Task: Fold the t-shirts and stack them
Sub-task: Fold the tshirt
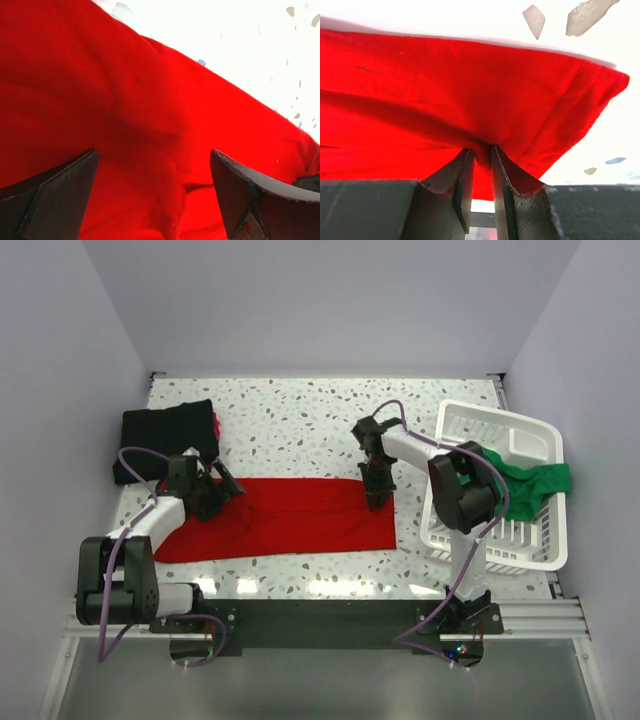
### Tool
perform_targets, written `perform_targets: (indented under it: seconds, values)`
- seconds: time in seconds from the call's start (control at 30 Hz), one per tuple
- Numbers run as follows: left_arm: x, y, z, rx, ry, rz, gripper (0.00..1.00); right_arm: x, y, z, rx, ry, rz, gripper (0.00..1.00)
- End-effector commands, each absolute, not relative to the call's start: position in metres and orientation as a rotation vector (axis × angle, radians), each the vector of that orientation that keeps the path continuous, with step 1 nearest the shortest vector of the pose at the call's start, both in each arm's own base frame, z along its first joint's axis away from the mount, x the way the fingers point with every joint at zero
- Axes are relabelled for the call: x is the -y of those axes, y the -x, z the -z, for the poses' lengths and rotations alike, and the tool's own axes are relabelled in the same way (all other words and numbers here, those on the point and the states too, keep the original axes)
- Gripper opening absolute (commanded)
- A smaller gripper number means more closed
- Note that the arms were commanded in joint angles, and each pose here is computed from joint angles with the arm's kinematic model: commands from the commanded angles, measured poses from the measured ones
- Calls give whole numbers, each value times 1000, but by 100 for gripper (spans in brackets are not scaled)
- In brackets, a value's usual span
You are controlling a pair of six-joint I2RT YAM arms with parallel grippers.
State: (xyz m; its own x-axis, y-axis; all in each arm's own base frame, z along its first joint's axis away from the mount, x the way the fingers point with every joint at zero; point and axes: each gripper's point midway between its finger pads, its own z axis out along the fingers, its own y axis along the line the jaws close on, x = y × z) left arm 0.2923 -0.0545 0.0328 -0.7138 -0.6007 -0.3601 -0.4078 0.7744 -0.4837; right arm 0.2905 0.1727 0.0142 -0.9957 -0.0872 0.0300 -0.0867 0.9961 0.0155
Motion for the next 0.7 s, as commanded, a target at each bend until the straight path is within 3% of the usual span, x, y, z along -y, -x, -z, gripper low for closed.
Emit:
perform_targets:
  seconds: [0.0, 0.23, 0.37, 0.47, 0.6, 0.67]
  values:
    - [60, -244, 1, -2590, 935, 503, 100, -166, -295, -5, 3109, -151, -51, 24]
    - [67, -238, -35, -2527, 963, 577, 100, -139, -295, 0, 3089, -152, -154, 24]
    - [67, -248, -72, -2437, 946, 612, 100, -139, -298, -3, 3091, -197, -158, 36]
    - [41, -263, -103, -2375, 861, 464, 100, -143, -304, -11, 3114, -222, -124, 48]
    - [-13, -279, -123, -2353, 796, 145, 100, -152, -309, -21, 3146, -222, -52, 54]
    - [-37, -290, -134, -2316, 754, 36, 92, -154, -310, -22, 3150, -220, -42, 55]
